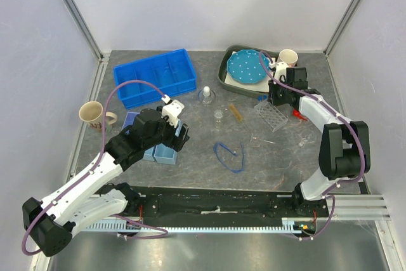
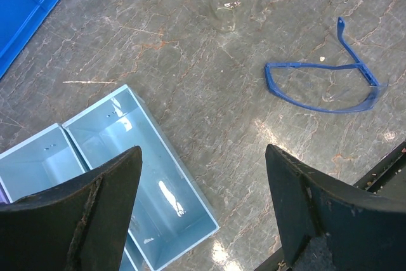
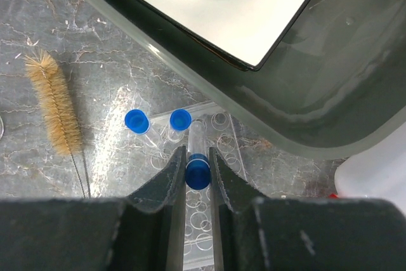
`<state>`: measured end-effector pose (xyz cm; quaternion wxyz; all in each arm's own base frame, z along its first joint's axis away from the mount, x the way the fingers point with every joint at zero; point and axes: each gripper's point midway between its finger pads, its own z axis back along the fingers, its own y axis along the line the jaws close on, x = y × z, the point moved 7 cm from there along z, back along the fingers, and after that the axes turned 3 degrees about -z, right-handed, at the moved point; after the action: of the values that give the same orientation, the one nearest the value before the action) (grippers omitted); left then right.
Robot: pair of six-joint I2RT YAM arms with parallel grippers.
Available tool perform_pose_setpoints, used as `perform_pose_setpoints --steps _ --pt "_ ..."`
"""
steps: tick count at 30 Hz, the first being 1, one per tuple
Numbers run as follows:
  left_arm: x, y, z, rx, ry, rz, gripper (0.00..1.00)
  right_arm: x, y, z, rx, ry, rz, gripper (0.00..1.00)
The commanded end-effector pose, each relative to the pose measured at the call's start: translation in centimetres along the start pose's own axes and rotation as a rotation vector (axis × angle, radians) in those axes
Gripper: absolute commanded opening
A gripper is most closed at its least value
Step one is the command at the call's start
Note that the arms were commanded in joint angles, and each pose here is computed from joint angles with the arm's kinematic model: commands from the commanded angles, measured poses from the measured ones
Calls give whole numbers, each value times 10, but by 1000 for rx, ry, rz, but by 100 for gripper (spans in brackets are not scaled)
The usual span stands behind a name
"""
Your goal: Organize the chemistry lab equipment
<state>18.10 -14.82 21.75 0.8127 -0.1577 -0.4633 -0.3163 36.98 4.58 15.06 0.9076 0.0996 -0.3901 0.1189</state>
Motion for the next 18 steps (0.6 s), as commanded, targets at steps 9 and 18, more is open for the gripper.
perform_pose_setpoints --steps 9,18 --pt "1 4 -1 17 -8 -42 85 17 0 -13 8 -22 27 21" --pt "0 4 0 16 -10 -44 85 20 3 -10 22 -10 44 36"
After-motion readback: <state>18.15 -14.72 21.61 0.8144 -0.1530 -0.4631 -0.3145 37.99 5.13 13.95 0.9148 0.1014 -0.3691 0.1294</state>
